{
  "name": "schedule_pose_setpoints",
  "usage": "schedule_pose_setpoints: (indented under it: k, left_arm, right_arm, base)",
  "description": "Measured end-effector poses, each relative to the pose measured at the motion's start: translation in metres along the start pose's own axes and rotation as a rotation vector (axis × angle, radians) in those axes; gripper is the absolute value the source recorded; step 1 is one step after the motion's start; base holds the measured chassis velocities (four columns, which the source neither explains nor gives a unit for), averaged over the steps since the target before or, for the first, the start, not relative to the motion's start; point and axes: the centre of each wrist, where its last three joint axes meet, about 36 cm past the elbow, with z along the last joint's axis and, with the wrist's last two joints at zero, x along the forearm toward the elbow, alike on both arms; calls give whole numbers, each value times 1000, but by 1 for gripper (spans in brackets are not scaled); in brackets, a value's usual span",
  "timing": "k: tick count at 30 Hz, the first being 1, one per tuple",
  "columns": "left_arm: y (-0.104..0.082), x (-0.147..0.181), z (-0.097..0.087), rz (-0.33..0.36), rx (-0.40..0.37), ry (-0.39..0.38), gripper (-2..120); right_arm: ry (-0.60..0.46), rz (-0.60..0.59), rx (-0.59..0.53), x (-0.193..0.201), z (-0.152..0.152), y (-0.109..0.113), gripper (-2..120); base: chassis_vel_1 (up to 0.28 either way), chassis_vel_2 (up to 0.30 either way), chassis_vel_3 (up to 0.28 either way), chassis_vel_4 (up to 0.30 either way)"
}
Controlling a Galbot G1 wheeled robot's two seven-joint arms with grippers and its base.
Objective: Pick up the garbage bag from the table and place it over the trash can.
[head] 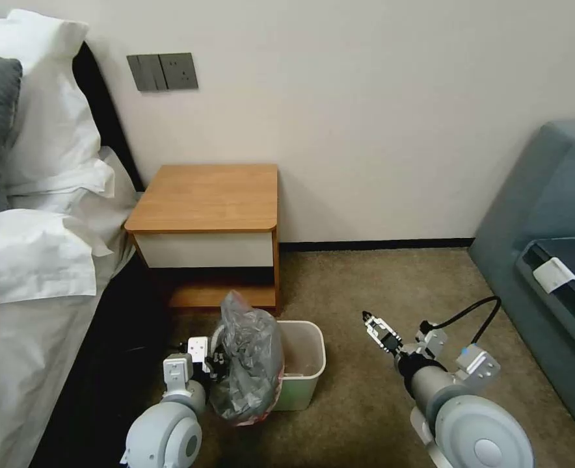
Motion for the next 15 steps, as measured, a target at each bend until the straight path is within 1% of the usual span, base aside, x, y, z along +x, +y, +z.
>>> schedule_pose_setpoints:
  k: [2,3,4,6,7,8,10,11,12,14,15]
  left_arm:
    - [0,1,1,4,12,-8,9]
    - [1,1,4,17,41,-38,9]
    - [3,1,9,31,74,-96,9]
    - [11,0,21,52,99,-203,9]
    - [11,0,21,52,99,-203,9]
    - [15,-1,26,64,103,-248,9]
    - [22,3,38,97,106,-342,9]
    - [22,3,38,97,106,-342,9]
    - [24,4,41,108,102,-366,9]
    - [30,7,51,133,75,-454,9]
    - [32,7,55,138,62,-484,9]
  right_arm:
    - [-9,-11,5,1,-1,1,100]
    - [-21,-34,16,4,-3,2,100]
    - [-31,-67,31,5,-6,3,100]
    - [-51,-167,86,7,-10,3,100]
    - [-51,-167,86,7,-10,3,100]
    - [-57,-210,112,7,-11,4,100]
    - [-34,-363,204,12,-18,7,100]
    - [-34,-363,204,12,-18,7,100]
    - [-16,-411,231,14,-20,8,100]
    - [67,-595,337,15,-26,10,100]
    - [103,-658,381,12,-28,11,100]
  base:
    - [0,0,0,0]
    - [0,0,0,0]
    - [0,0,0,0]
    - [0,0,0,0]
    - [0,0,0,0]
    - [0,0,0,0]
    - [0,0,0,0]
    - [0,0,0,0]
    - [0,0,0,0]
    - [0,0,0,0]
    - [0,0,0,0]
